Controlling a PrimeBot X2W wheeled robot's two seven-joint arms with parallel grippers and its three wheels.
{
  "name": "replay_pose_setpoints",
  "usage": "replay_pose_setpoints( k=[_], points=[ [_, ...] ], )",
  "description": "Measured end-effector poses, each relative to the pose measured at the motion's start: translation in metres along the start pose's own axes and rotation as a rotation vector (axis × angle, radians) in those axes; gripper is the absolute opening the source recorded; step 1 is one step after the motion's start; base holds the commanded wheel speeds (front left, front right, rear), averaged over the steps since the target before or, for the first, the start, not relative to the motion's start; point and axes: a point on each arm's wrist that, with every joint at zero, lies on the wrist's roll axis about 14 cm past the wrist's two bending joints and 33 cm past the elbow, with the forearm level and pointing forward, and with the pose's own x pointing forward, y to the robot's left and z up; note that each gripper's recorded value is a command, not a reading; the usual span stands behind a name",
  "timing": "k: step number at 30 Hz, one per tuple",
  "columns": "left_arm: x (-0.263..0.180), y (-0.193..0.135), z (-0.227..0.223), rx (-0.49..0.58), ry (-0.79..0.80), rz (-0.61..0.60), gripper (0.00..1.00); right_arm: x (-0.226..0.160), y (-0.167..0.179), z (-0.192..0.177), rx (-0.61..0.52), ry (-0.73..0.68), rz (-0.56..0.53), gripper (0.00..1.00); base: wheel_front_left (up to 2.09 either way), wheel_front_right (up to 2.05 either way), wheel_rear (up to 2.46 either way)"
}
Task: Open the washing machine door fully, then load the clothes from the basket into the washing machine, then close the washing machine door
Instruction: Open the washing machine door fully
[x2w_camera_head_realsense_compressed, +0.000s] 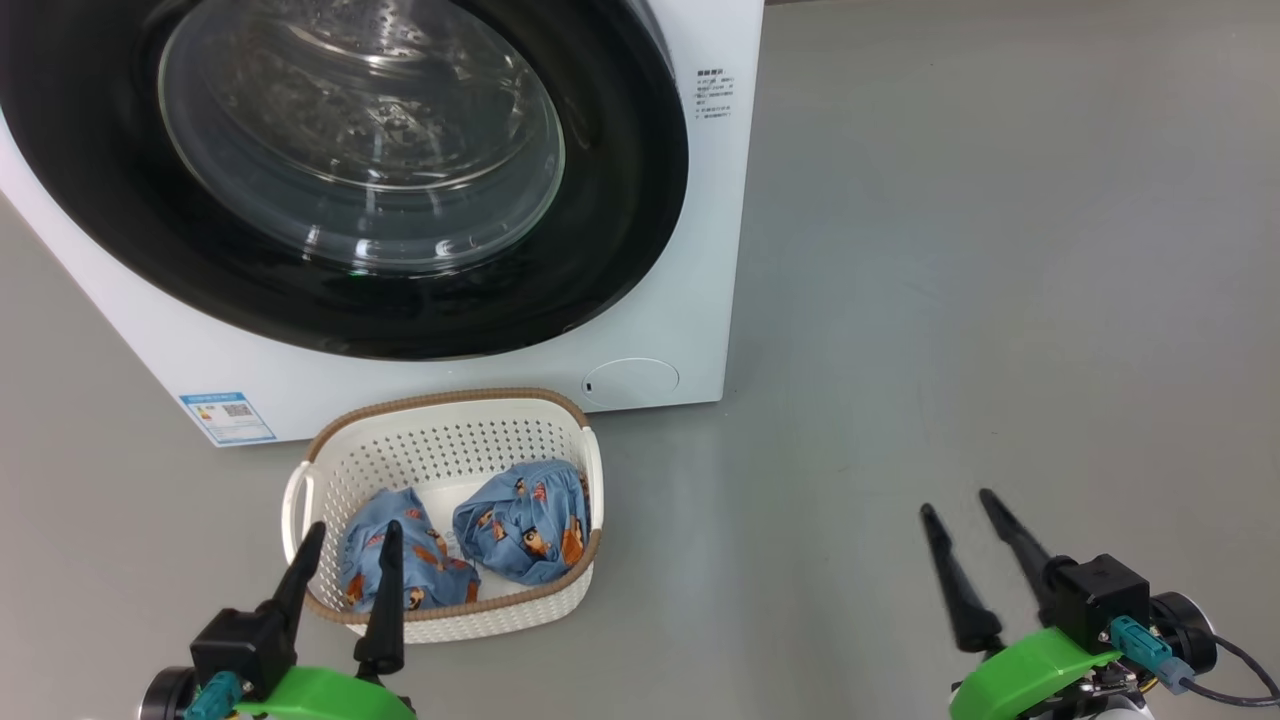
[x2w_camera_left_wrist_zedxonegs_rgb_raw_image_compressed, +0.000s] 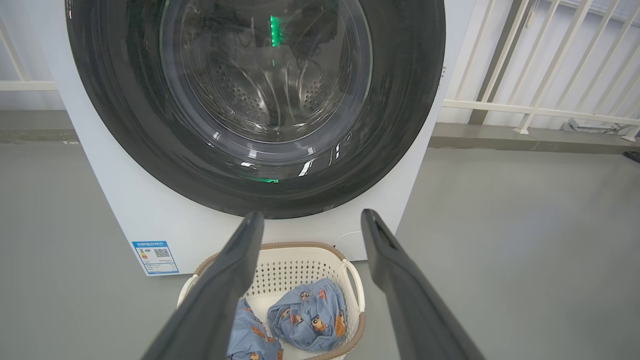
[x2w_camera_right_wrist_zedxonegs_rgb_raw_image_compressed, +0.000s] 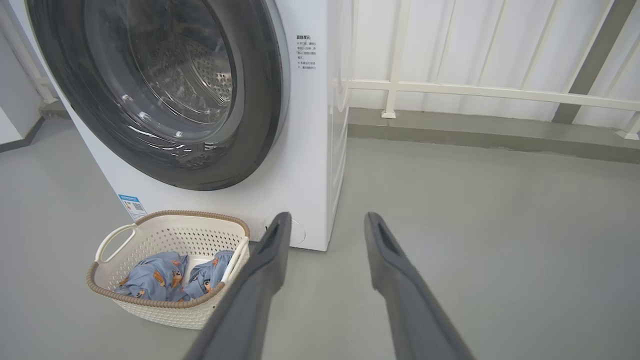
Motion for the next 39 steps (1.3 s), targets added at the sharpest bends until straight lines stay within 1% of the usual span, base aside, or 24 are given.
replay_pose_setpoints(
  k=[9,16,22,25,28,29,31,35,39],
  points=[
    [0.0,0.0,-0.001,0.002,0.002,0.003,1.0,0.003,0.0,0.004,0.002,-0.015,0.001,0.0,0.0,0.0,0.0],
    [0.001,0.001,-0.003,0.001,0.007,0.006,1.0,0.005,-0.002,0.0,0.015,-0.004,-0.005,0.0,0.0,0.0,0.0],
    [0.006,0.003,-0.006,-0.001,0.015,0.01,1.0,0.019,-0.009,0.005,0.045,-0.024,-0.026,0.0,0.0,0.0,0.0],
    [0.013,0.004,-0.004,0.0,0.008,0.009,1.0,0.03,-0.016,0.008,0.093,-0.04,-0.049,0.0,0.0,0.0,0.0],
    [0.02,0.004,-0.002,0.001,0.001,0.007,1.0,0.041,-0.027,0.01,0.198,-0.06,-0.087,0.0,0.0,0.0,0.0],
    [0.022,0.005,-0.003,0.0,0.002,0.007,1.0,0.046,-0.031,0.01,0.267,-0.069,-0.103,0.0,0.0,0.0,0.0],
    [0.027,0.005,-0.005,-0.002,0.006,0.006,1.0,0.056,-0.037,0.009,0.361,-0.069,-0.126,0.0,0.0,0.0,0.0],
    [0.038,0.007,-0.007,-0.004,0.007,0.004,1.0,0.079,-0.049,0.004,0.62,-0.062,-0.169,0.0,0.0,0.0,0.0],
    [0.051,0.008,-0.009,-0.003,0.005,-0.001,1.0,0.107,-0.056,-0.001,0.89,-0.049,-0.185,0.0,0.0,0.0,0.0]
  ],
)
